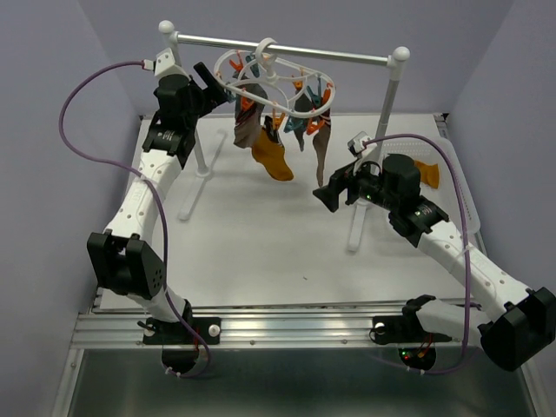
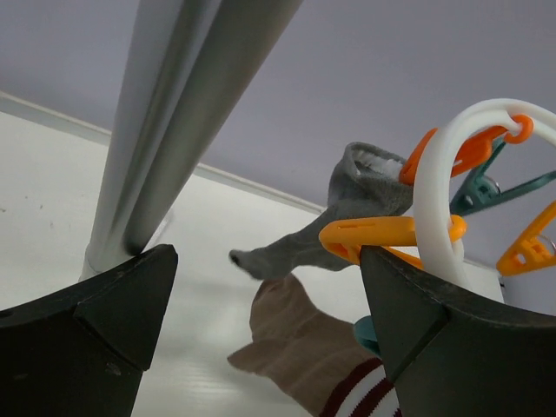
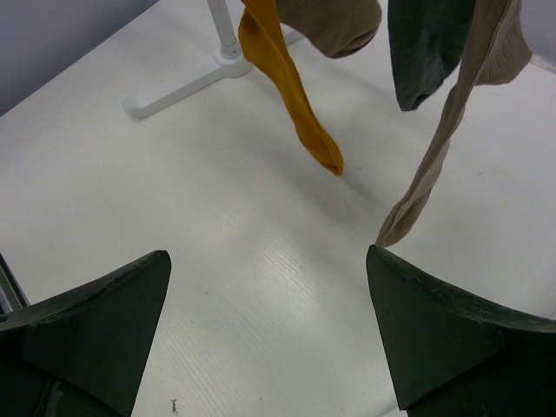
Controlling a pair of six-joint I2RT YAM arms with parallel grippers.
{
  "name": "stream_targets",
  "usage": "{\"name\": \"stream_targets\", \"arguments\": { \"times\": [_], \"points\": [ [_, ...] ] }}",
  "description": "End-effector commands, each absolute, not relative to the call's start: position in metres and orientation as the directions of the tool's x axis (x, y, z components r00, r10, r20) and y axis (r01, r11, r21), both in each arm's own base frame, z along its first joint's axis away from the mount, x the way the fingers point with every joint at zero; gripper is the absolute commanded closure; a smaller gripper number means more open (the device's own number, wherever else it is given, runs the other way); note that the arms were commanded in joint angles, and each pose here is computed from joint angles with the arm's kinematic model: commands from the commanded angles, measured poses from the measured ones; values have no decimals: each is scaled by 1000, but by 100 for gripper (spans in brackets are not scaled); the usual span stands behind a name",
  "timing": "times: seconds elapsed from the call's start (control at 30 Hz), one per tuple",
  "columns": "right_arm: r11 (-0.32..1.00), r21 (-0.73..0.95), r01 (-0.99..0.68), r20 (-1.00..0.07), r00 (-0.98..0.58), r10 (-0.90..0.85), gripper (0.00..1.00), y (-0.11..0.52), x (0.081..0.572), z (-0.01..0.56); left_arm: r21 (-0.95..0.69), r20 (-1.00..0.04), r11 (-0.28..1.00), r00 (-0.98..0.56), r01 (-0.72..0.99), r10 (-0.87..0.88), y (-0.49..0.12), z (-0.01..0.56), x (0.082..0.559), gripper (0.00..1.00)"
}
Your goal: Clip the socks to the hanger
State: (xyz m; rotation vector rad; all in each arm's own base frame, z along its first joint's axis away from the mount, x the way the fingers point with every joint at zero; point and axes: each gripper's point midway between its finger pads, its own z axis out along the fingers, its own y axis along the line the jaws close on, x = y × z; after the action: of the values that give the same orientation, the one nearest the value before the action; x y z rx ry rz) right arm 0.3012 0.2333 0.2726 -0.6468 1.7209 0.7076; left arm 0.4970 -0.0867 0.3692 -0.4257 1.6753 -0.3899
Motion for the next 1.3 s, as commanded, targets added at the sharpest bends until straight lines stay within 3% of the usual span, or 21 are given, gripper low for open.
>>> {"name": "stream_targets", "arguments": {
  "times": [0.0,0.43,0.83,1.27],
  "points": [
    [634,99,-767,-987,-155,-34,0,238,295,303,-493,-867,867,-39,-74,-496,-71,408,496,1],
    [618,108,-779,-992,-126,15,0,243,295,320,-405,-914,903,40,-144,-403,-40,439,455,1],
    [598,90,-796,-996,-73,53,0,246,294,348,-329,-944,927,38,-179,-328,-29,454,446,1],
    [742,175,-647,-983,-76,166,0,216,306,365,-284,-956,945,-34,-164,-293,-35,445,454,1]
  ]
}}
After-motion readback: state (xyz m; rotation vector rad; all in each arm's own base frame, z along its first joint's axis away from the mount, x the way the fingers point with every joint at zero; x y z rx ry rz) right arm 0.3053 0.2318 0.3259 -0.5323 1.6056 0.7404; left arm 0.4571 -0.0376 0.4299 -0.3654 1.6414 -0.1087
